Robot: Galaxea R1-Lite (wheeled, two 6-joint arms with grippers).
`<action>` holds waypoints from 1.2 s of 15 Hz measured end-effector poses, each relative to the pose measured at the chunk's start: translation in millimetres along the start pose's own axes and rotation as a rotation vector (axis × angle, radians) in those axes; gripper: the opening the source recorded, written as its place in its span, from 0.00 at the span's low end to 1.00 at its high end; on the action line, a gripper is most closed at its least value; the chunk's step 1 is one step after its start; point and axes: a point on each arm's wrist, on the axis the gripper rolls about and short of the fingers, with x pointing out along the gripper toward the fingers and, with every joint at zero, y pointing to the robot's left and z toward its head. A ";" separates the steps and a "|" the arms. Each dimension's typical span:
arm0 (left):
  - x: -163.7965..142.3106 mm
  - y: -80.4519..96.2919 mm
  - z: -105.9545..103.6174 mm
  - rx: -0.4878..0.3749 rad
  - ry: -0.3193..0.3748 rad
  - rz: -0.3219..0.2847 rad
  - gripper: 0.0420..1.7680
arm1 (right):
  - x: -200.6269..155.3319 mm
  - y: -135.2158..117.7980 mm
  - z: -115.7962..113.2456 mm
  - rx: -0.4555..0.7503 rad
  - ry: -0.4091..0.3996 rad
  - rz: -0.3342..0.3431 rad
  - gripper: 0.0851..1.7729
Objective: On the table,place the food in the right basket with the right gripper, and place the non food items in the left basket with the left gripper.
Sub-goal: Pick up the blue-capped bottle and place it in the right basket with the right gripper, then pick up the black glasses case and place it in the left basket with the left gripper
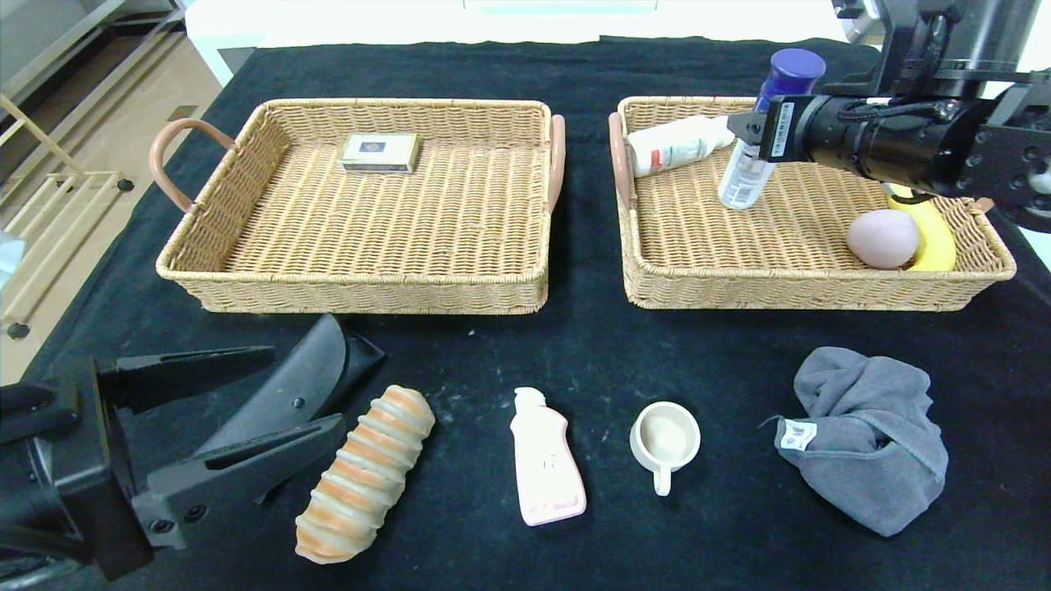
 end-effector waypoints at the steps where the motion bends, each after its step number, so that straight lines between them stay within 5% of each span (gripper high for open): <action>1: -0.1 -0.1 0.0 0.000 0.000 0.000 0.97 | -11.7 0.8 0.5 -0.002 0.015 0.008 0.86; 10: 0.0 -0.1 -0.6 0.002 0.003 -0.001 0.97 | -140.2 1.9 -7.7 -0.041 0.248 0.114 0.93; 18: -0.8 -0.3 0.7 0.005 0.000 0.000 0.97 | -181.3 10.5 -40.3 -0.085 0.346 0.226 0.95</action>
